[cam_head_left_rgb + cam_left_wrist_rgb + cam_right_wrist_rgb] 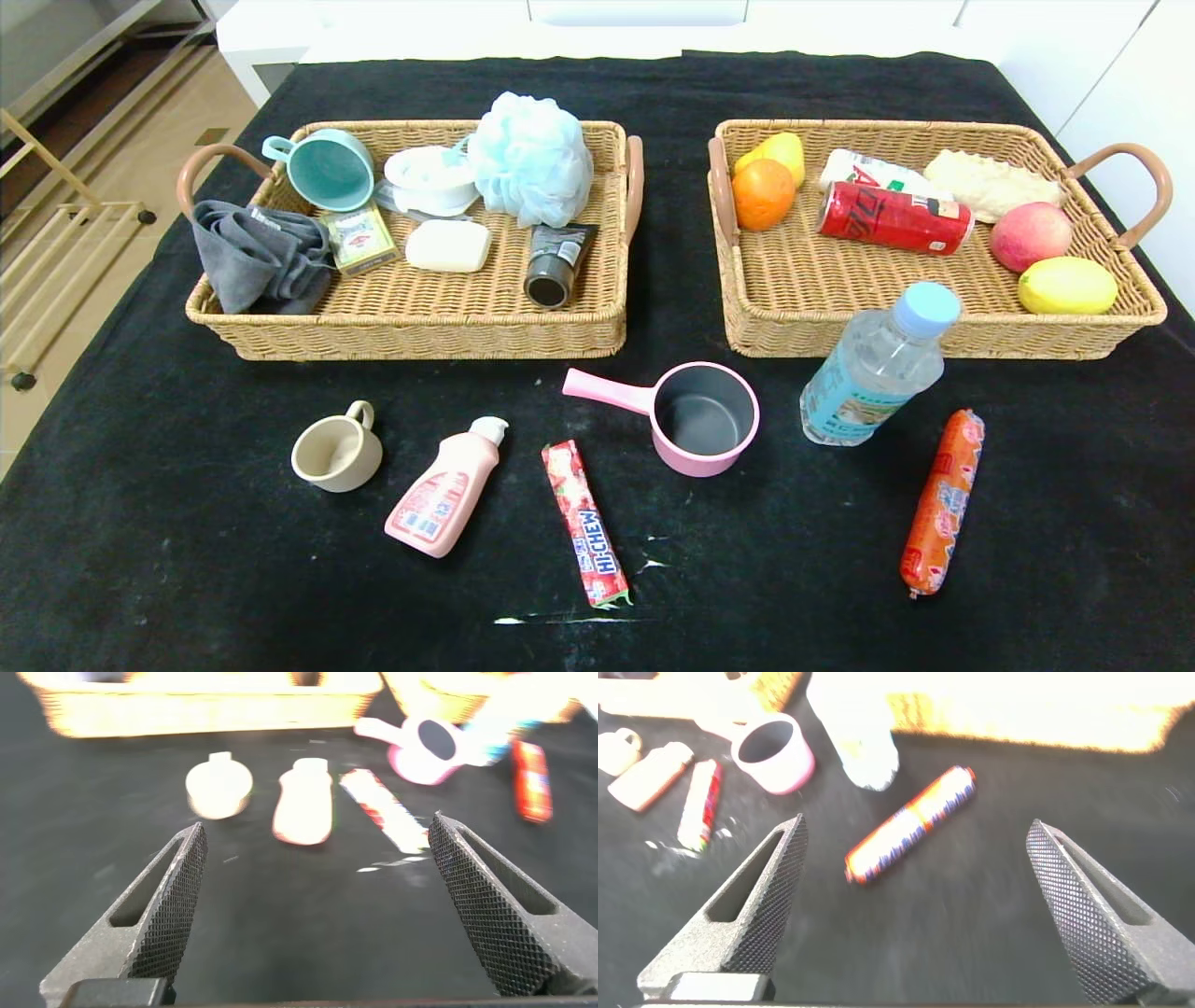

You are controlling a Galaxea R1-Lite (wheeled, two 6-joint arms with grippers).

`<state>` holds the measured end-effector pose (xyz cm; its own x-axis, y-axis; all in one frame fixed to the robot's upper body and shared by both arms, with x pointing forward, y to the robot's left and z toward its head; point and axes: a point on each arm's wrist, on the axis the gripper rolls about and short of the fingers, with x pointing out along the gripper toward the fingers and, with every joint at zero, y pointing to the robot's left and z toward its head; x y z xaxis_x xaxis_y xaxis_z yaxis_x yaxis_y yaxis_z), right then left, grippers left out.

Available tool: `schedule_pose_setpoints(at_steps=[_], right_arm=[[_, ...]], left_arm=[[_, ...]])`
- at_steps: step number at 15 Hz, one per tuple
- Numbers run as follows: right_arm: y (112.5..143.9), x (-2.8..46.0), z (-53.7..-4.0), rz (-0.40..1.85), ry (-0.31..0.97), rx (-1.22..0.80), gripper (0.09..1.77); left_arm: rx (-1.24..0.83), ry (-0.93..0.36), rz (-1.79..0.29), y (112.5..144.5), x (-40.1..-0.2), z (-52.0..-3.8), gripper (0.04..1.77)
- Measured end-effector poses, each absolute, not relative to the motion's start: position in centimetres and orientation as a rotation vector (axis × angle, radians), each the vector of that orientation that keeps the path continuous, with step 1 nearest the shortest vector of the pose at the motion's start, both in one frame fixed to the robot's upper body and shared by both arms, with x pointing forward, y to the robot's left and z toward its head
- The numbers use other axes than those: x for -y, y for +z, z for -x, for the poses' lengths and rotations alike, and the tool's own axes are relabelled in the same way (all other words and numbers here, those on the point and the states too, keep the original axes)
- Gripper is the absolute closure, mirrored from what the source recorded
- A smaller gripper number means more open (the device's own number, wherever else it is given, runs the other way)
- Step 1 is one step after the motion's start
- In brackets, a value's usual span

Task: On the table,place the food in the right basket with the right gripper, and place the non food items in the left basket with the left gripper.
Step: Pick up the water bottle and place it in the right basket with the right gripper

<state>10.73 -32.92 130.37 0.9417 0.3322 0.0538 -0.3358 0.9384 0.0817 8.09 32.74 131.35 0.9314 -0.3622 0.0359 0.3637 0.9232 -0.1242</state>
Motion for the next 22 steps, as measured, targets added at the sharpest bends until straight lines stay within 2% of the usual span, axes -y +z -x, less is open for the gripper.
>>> schedule_pose_setpoints(at_steps=[4, 12, 18, 22], right_arm=[[132.7, 31.8, -15.4, -0.108, 0.468, 0.003, 0.15], [133.4, 26.6, -21.2, -0.102, 0.535, -0.060, 0.15], [133.0, 25.0, -22.7, -0.084, 0.567, -0.115, 0.15], [133.1, 24.3, -23.4, -0.067, 0.524, -0.118, 0.15]], left_arm=[[-0.062, -0.527, 0.133, 134.6, -32.2, -11.1, 0.09], [-0.145, -0.801, 0.099, 137.9, -28.2, -18.3, 0.09], [-0.204, -0.867, 0.046, 137.9, -25.5, -21.1, 0.09], [-0.256, -0.854, 0.037, 136.8, -25.0, -21.8, 0.09]])
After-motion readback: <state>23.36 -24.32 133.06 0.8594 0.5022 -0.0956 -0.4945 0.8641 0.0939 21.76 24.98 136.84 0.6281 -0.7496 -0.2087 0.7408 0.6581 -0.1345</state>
